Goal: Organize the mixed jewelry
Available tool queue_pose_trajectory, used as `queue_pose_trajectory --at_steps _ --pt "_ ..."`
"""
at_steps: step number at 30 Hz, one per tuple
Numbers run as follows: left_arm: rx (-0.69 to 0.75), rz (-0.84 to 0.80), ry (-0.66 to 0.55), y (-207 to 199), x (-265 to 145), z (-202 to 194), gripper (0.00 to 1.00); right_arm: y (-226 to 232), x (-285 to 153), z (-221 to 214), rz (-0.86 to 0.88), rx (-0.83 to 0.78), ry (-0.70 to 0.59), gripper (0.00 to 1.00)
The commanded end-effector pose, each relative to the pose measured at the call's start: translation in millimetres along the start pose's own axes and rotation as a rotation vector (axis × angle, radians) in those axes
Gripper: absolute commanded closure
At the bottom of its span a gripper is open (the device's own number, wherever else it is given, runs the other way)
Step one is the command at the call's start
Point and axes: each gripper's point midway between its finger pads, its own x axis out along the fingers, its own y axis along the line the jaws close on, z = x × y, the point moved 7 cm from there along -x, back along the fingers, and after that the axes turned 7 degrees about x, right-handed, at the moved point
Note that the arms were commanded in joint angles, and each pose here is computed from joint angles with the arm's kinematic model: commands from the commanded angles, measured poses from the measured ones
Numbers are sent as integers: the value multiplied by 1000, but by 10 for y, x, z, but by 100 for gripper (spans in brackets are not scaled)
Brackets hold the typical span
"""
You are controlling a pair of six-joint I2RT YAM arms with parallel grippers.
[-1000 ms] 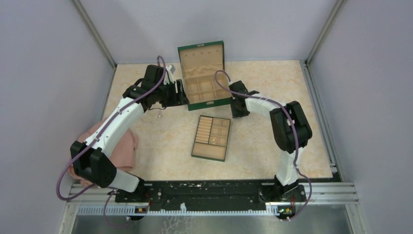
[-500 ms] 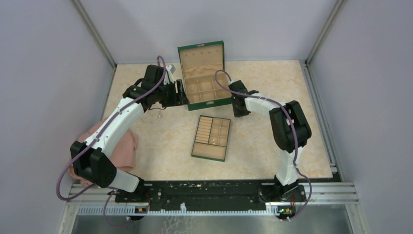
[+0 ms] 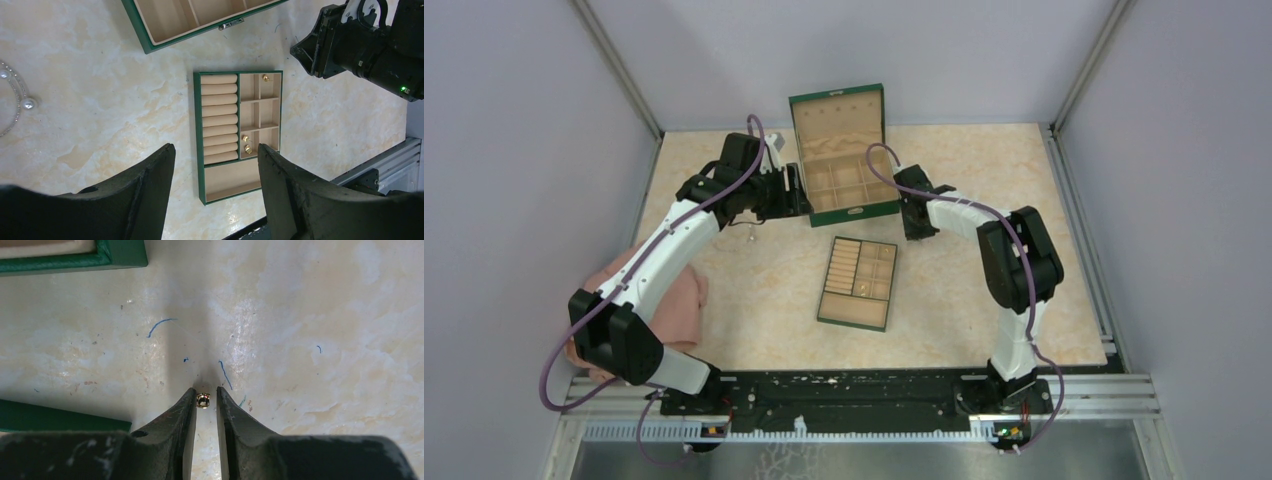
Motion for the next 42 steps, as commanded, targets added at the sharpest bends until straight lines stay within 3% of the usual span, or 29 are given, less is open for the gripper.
queue_pose_trajectory --at_steps 1,16,22,36,42 --pt "3 -19 -18 -17 13 57 32 -27 -99 -6 8 27 -6 79" --pt "2 -25 -15 -19 31 54 32 -27 -123 -6 10 43 -10 87" --pt "5 -25 -17 -21 33 60 32 -27 -163 23 12 49 -22 98" --pt "11 -15 -24 -10 27 82 32 -48 -460 122 46 72 -75 98" --pt "16 -9 -23 -3 28 80 32 11 -693 115 153 86 -72 98"
